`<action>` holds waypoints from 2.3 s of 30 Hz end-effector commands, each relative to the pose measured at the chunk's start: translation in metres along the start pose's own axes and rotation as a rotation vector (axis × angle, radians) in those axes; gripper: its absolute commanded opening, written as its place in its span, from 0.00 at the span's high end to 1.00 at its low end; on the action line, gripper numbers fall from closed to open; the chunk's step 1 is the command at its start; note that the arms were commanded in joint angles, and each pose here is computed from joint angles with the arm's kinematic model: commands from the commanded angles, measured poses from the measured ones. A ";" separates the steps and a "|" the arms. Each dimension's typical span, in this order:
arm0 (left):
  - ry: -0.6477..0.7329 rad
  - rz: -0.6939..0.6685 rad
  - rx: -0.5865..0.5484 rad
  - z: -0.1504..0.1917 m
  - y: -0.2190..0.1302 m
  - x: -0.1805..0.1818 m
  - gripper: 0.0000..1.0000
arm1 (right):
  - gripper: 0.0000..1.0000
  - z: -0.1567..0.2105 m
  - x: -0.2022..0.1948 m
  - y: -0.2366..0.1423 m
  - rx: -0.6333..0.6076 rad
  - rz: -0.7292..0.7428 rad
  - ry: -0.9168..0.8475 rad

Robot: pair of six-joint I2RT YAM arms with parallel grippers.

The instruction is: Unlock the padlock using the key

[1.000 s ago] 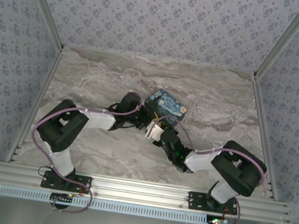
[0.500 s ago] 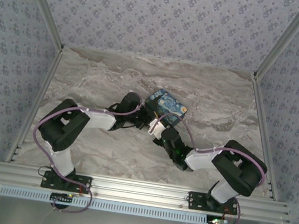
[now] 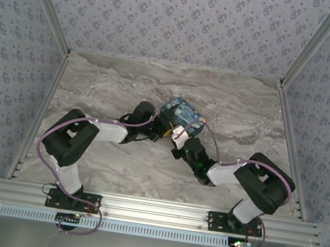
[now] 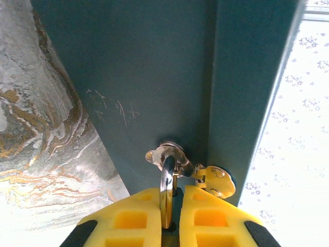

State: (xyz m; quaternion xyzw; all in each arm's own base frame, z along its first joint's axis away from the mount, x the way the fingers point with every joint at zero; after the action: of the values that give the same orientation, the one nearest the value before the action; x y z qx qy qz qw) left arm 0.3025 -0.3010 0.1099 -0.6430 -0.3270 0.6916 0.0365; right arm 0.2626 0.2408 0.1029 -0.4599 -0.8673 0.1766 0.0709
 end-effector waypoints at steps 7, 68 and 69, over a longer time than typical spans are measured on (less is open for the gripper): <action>0.026 0.077 0.087 0.015 0.002 -0.020 1.00 | 1.00 -0.008 -0.010 0.005 -0.070 -0.117 0.251; 0.037 -0.008 -0.039 -0.008 -0.032 0.004 0.40 | 1.00 0.032 -0.024 0.007 0.078 -0.088 0.564; 0.047 -0.002 -0.054 -0.012 -0.037 0.000 0.38 | 1.00 0.032 -0.025 0.006 0.072 -0.090 0.585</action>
State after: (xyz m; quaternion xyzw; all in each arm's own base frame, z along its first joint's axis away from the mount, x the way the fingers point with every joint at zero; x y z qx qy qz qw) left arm 0.2945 -0.2772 0.1074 -0.6380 -0.3359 0.6920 0.0371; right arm 0.2724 0.2206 0.0753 -0.4439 -0.8342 0.0814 0.3170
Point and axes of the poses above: each hand's point on the last joint's axis, 136 mm out from that joint toward the fingers, its own y axis out along the fingers, its own x axis along the line the jaws close on, z = x × y, the point moved 5 cm from there along -y, back along the fingers, and after that the axes turned 9 degrees about y, right-handed, at the moved point
